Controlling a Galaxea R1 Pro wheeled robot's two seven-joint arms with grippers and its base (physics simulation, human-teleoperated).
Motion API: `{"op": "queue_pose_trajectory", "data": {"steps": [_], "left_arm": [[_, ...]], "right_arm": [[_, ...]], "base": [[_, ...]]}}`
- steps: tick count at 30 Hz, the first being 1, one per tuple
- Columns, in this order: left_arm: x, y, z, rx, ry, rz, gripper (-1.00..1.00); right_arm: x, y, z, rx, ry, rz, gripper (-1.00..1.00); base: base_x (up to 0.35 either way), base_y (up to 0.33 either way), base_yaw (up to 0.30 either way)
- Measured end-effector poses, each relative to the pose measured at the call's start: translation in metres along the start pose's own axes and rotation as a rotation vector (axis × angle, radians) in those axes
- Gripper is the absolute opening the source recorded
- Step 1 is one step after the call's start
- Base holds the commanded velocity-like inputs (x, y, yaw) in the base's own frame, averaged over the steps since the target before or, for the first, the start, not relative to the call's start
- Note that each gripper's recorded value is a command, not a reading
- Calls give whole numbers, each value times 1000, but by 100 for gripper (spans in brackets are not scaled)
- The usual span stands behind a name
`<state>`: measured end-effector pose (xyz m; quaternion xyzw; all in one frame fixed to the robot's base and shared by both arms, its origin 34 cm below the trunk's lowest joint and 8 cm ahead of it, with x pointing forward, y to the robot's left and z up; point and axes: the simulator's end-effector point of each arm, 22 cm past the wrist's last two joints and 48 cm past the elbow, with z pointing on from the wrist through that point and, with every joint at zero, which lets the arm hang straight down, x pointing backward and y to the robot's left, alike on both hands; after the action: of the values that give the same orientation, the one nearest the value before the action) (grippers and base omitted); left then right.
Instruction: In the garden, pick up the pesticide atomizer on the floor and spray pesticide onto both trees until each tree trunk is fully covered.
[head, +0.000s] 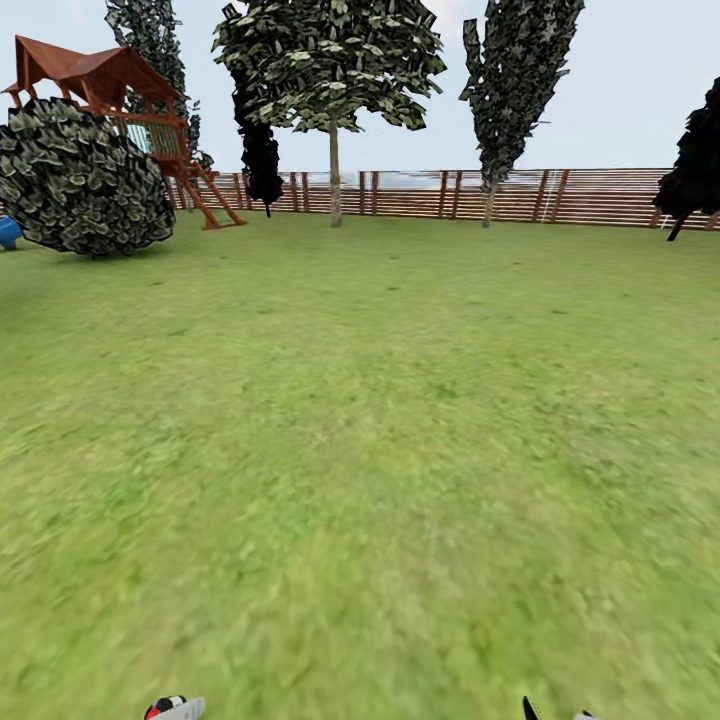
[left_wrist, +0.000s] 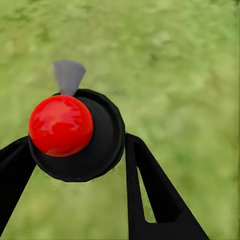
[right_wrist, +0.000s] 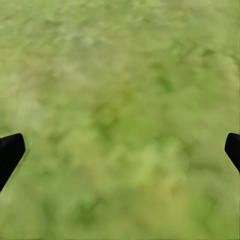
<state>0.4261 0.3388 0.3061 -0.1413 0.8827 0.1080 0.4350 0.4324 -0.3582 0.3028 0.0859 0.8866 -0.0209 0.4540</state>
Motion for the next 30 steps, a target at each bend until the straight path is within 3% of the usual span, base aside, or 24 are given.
{"op": "queue_pose_trajectory", "data": {"steps": [8, 20, 26, 30], "left_arm": [[0, 0, 0, 0, 0, 0, -100], [0, 0, 0, 0, 0, 0, -100], [1, 0, 0, 0, 1, 2, -100], [0, 1, 0, 0, 0, 2, -100]], "right_arm": [[8, 16, 0, -26, 14, 30, 100], [10, 18, 0, -29, 18, 36, 100], [23, 42, -2, -71, 44, 81, 100], [25, 47, -3, -79, 49, 90, 100]], "base": [[338, 0, 0], [339, 0, 0], [339, 0, 0], [339, 0, 0]]}}
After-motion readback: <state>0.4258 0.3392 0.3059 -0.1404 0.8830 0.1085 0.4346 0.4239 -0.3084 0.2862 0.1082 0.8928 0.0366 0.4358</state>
